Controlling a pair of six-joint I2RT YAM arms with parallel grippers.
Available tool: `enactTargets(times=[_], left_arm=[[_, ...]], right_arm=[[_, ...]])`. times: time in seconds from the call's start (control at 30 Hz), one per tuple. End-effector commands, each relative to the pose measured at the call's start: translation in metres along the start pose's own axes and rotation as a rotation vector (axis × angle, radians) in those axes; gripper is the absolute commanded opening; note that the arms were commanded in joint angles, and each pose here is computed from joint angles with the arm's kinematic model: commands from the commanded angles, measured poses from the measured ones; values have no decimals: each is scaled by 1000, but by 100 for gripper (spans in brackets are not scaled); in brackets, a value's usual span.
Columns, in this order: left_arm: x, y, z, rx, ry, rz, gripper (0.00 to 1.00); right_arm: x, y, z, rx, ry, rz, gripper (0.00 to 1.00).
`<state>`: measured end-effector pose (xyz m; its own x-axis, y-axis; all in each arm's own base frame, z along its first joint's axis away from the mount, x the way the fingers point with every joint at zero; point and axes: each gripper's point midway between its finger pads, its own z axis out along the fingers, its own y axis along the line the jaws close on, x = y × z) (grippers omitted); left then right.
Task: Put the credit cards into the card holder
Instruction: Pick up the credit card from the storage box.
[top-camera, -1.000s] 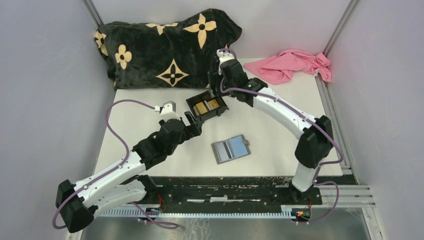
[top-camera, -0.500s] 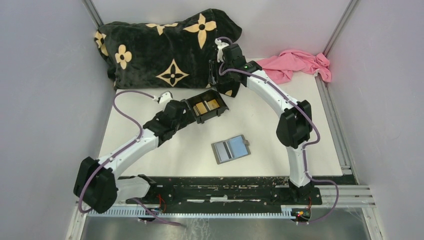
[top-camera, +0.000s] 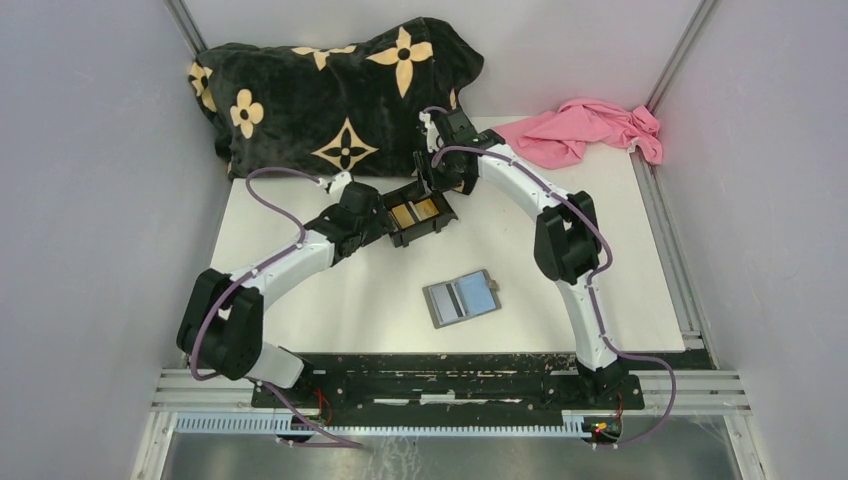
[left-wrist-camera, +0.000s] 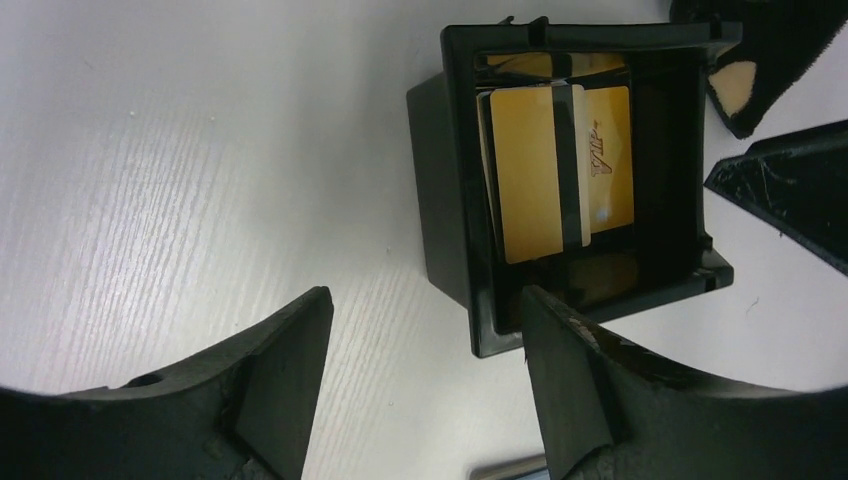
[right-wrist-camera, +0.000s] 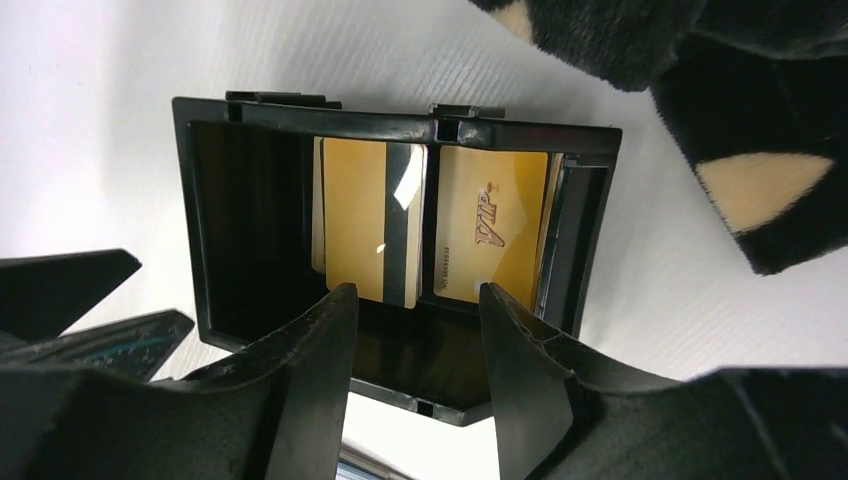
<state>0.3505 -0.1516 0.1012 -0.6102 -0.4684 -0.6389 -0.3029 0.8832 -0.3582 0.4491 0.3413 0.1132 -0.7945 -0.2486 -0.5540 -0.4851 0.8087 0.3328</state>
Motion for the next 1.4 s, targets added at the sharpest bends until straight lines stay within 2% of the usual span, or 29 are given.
enactTargets(times=[0.0,0.13,0.43,0.67,0.83,0.97,1.37], left_arm=[[-15,-17,11,45,-16,-15,72],[-10,-17,24,40,13,-7,65],[-13,-23,42,60,29,22,36],[-11,-30,50,93,56,29,28],[-5,-39,52,142,84,27,18],[0,-43,53,168,105,26,14],[10,-49,51,210,143,-11,9]], right_arm=[[-12,11,-4,-63,-20,-4,55],[-3,9,6,-76,11,5,55],[9,1,23,-119,56,57,58],[14,1,36,-149,71,94,60],[14,4,43,-173,69,124,60],[14,7,47,-189,69,144,61],[31,-6,56,-119,99,152,60]])
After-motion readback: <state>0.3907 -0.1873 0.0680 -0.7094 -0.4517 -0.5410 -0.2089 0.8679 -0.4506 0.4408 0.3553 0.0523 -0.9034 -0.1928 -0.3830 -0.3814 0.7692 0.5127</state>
